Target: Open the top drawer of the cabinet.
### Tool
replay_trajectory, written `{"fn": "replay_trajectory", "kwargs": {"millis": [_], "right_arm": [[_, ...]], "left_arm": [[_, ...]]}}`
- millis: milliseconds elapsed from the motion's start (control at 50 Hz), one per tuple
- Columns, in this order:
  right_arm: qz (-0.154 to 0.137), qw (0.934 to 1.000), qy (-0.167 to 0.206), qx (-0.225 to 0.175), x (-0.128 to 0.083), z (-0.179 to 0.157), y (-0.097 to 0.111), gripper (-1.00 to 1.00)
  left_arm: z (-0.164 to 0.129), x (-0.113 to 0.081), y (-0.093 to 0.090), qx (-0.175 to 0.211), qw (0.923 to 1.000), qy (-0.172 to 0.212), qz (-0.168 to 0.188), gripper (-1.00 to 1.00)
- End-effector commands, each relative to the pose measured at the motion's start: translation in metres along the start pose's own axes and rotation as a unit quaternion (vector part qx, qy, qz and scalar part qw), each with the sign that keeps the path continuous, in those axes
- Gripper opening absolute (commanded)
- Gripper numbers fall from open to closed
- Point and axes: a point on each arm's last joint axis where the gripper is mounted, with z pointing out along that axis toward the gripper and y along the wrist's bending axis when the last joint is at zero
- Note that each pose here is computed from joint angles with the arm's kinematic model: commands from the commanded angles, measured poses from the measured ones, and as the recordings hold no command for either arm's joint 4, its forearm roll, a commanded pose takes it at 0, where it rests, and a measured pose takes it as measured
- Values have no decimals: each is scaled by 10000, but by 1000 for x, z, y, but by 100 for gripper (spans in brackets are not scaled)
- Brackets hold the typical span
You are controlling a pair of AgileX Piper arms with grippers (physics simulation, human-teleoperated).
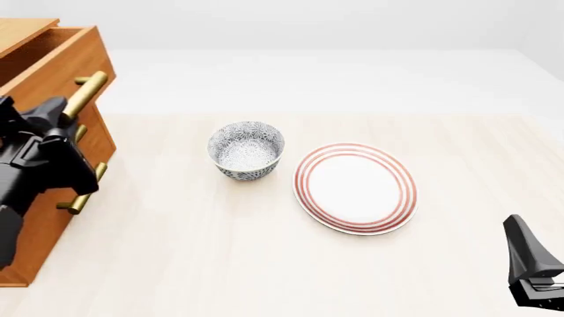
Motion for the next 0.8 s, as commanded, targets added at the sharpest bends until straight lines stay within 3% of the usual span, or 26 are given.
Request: {"fn": "replay_trajectory", "kwargs": {"millis": [20, 600, 800], "right_arm": [[1, 10000, 0, 1, 0, 0, 0, 100], [0, 10000, -1, 0, 0, 0, 0, 100], [1, 10000, -1, 0, 0, 0, 0, 100]], "left_arm": [[-11, -13, -4, 58, 9995, -293, -38, -100], [-27, -25, 14, -136, 9981, -595, -88, -100], [-28, -29, 11, -107, 9973, -709, -165, -100]]}}
